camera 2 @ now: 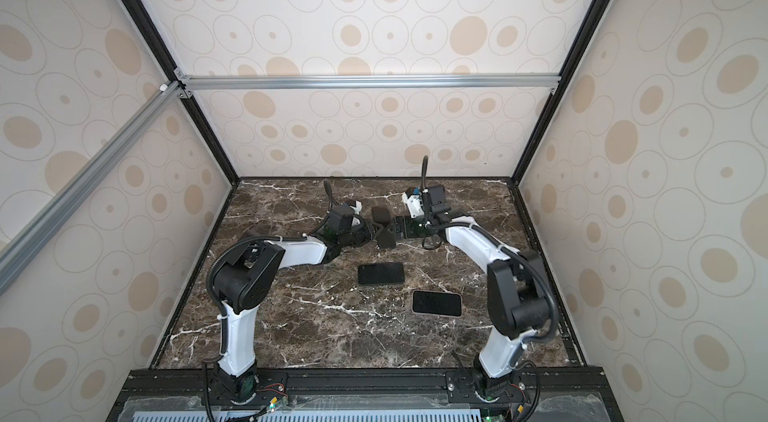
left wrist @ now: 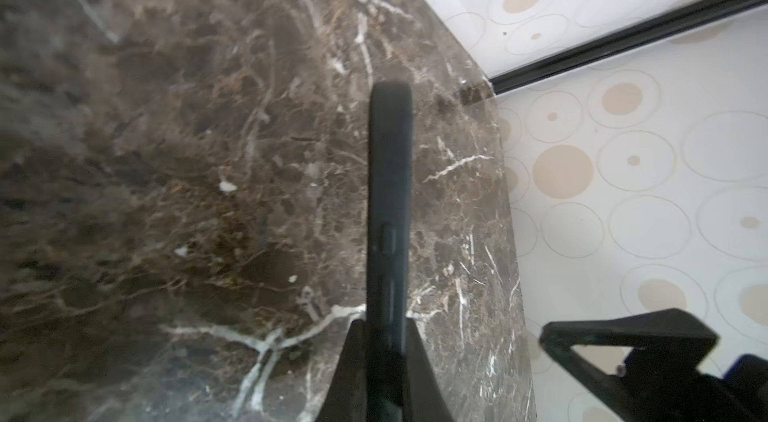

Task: Take the phone out of the phone case
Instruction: 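Lift the black phone upright off the table with both grippers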

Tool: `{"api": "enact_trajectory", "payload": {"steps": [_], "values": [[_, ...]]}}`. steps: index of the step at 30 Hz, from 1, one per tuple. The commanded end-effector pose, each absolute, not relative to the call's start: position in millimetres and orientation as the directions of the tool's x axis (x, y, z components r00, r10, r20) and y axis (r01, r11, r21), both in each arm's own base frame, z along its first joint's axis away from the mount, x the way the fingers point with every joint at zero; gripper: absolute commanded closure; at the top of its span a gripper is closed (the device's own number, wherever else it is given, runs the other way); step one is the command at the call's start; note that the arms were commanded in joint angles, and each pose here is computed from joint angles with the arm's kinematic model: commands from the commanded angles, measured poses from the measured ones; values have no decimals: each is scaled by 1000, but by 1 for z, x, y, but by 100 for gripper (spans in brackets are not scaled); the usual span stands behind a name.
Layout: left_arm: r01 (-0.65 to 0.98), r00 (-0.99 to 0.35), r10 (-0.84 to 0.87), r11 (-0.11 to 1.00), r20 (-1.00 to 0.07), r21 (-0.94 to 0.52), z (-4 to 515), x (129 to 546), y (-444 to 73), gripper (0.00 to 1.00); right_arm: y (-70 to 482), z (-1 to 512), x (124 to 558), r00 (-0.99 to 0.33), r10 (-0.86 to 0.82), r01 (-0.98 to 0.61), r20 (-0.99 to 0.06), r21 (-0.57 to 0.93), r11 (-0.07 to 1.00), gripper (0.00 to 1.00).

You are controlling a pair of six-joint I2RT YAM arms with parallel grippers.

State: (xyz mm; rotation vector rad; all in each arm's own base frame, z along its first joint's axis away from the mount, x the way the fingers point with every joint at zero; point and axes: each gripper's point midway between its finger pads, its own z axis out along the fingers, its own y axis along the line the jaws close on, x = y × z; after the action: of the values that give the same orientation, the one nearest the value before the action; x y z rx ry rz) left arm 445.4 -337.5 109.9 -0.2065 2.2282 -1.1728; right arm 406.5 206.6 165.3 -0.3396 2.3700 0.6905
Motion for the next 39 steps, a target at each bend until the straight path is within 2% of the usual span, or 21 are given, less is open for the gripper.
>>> {"api": "enact_trajectory", "payload": {"steps": [1, 4, 7, 11, 13, 14, 16, 20, 23, 26, 32, 39], "values": [[385, -694, -337, 573, -636, -724, 205, 444, -341, 100, 188, 204, 417, -616, 46, -361, -787, 333, 871, 3], [477, -664, -280, 555, -693, -682, 241, 430, -342, 100, 171, 225, 408, -547, 114, -310, -829, 327, 893, 2], [565, -626, -227, 527, -746, -635, 276, 413, -341, 100, 177, 247, 381, -556, 84, -393, -827, 351, 850, 2], [650, -572, -194, 485, -797, -585, 316, 387, -334, 100, 202, 275, 342, -568, 66, -555, -820, 441, 705, 10], [694, -543, -194, 443, -817, -567, 336, 371, -331, 100, 207, 289, 330, -561, 89, -589, -823, 472, 656, 13], [713, -533, -196, 421, -823, -561, 345, 363, -330, 100, 210, 297, 324, -552, 98, -611, -828, 482, 628, 18], [743, -504, -216, 386, -837, -547, 365, 350, -324, 100, 213, 314, 317, -533, 135, -638, -836, 501, 585, 22], [791, -468, -307, 272, -829, -547, 401, 326, -306, 100, 219, 344, 310, -503, 214, -685, -837, 537, 492, 24], [825, -452, -342, 191, -824, -531, 423, 311, -297, 100, 229, 371, 307, -489, 269, -745, -830, 558, 367, 24], [859, -433, -331, 130, -839, -495, 433, 297, -298, 100, 239, 399, 304, -485, 288, -793, -826, 554, 253, 27], [888, -418, -303, 63, -856, -456, 440, 279, -298, 100, 249, 433, 303, -484, 291, -834, -825, 536, 133, 32], [907, -400, -260, 26, -879, -421, 437, 264, -299, 100, 250, 459, 288, -451, 275, -873, -849, 484, 63, 33]]}}
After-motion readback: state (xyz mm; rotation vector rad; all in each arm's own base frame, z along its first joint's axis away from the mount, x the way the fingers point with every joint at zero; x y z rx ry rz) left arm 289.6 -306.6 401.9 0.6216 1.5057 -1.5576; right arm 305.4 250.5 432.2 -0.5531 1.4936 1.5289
